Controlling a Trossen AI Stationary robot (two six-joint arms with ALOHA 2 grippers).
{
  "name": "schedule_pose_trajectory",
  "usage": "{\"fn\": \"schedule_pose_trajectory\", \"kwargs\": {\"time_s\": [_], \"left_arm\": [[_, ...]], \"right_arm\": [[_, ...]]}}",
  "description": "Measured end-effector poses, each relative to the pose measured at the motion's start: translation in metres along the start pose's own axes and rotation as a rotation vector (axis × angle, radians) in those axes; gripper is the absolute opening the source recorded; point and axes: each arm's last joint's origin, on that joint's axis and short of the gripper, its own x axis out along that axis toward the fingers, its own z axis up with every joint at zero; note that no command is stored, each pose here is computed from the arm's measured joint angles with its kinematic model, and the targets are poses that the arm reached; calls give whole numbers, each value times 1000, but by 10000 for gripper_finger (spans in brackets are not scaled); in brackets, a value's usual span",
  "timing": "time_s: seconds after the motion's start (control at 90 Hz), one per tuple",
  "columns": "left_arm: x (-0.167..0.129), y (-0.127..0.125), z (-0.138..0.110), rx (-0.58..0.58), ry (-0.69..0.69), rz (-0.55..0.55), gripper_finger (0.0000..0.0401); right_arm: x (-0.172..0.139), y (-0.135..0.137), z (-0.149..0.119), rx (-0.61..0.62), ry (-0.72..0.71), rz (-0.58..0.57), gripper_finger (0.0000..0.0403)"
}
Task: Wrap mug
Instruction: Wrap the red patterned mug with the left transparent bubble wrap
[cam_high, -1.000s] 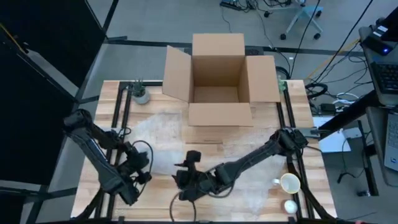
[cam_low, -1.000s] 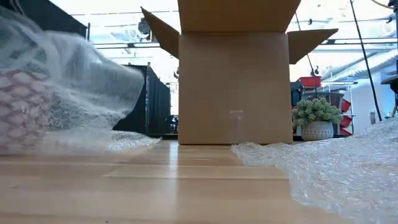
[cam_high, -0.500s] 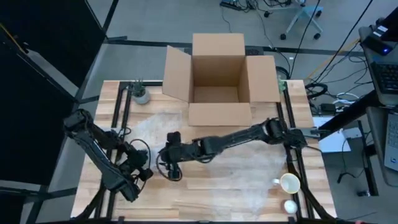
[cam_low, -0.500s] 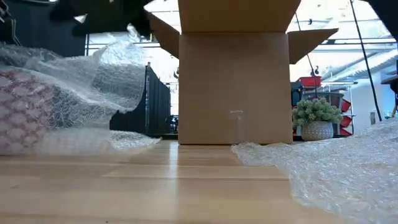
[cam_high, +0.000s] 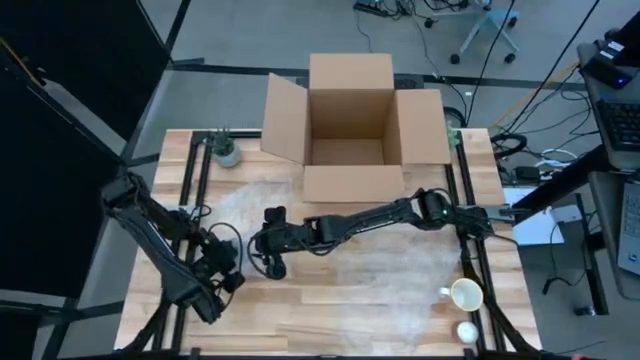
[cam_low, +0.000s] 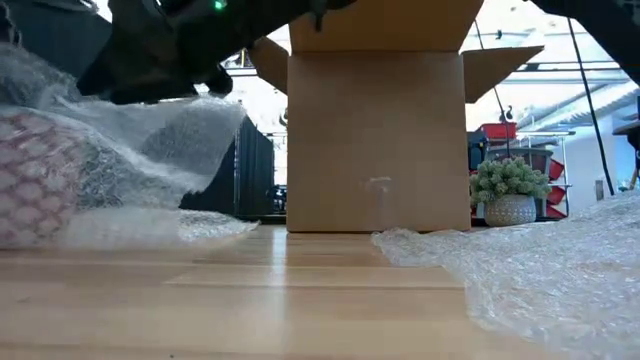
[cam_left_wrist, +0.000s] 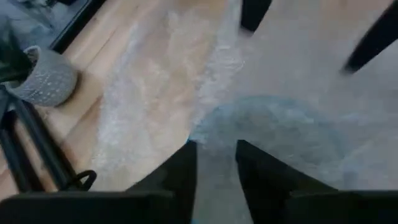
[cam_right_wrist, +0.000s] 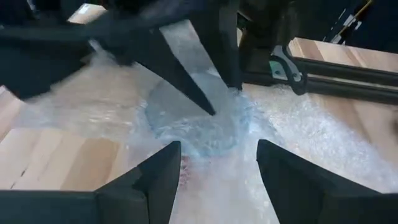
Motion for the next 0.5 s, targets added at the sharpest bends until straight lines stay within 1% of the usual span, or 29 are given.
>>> {"fn": "schedule_pose_trajectory", "kwargs": {"time_s": [0.089,0.178,0.333,0.433,0.5], "left_arm": [[-14,9,11,-18,1,-60,154],[-24,20,19,-26,1,-103,167],[-37,43,30,-67,1,-165,171],[-45,51,36,-90,3,-244,171],[-47,52,36,-78,53,-305,171]], "right_arm": [[0,-1,0,3,-2,-2,196],[0,-1,-1,0,13,-2,196],[0,-1,-1,6,9,-3,196],[0,0,-2,5,19,-2,196],[0,-1,-2,5,18,-4,196]]}}
